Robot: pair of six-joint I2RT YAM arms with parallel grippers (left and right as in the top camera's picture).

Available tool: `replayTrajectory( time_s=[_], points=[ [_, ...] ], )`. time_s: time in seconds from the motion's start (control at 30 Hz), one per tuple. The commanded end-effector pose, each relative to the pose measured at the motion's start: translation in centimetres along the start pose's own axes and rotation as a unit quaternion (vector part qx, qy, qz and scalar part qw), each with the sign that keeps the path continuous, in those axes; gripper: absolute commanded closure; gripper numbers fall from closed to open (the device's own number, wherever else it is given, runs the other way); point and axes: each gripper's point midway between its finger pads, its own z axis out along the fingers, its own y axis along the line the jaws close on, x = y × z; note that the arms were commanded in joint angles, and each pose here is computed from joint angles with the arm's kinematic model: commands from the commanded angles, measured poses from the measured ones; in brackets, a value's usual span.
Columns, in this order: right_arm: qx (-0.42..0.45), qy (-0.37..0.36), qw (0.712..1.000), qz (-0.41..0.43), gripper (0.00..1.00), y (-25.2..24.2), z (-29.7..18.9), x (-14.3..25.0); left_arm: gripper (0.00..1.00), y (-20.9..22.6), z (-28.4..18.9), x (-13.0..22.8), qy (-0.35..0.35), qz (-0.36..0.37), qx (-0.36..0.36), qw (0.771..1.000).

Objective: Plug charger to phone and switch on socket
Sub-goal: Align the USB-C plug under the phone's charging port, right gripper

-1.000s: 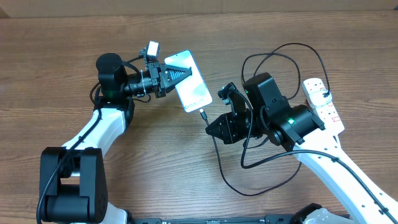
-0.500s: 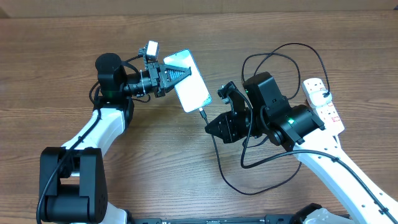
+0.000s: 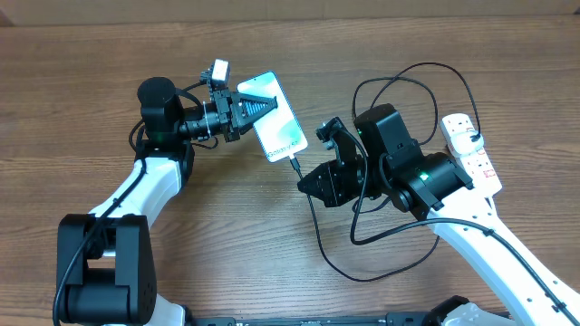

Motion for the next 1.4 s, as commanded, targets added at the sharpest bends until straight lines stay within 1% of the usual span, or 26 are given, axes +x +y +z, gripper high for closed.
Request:
replayTrajectory(
  time_s=[0.0, 0.8, 0.97, 1.37],
  points=[
    [-0.001, -0.007, 1.0, -0.002, 0.96, 0.3, -0.4, -0.3, 0.96, -1.0, 0.0, -0.3, 0.009, 0.005, 0.007, 1.0],
    [-0.003, -0.012, 1.0, -0.007, 0.96, 0.4, -0.4, -0.6, 0.96, -1.2, 0.9, 0.4, 0.022, 0.01, 0.009, 1.0],
    [-0.005, -0.018, 1.0, -0.011, 0.96, 0.5, -0.4, -0.9, 0.96, -1.3, 1.3, 1.0, 0.033, 0.029, 0.012, 0.999],
    [-0.024, -0.021, 0.999, -0.018, 0.96, 1.3, -0.5, -1.1, 0.96, -1.3, 1.5, 1.1, 0.035, 0.033, 0.012, 0.999]
  ],
)
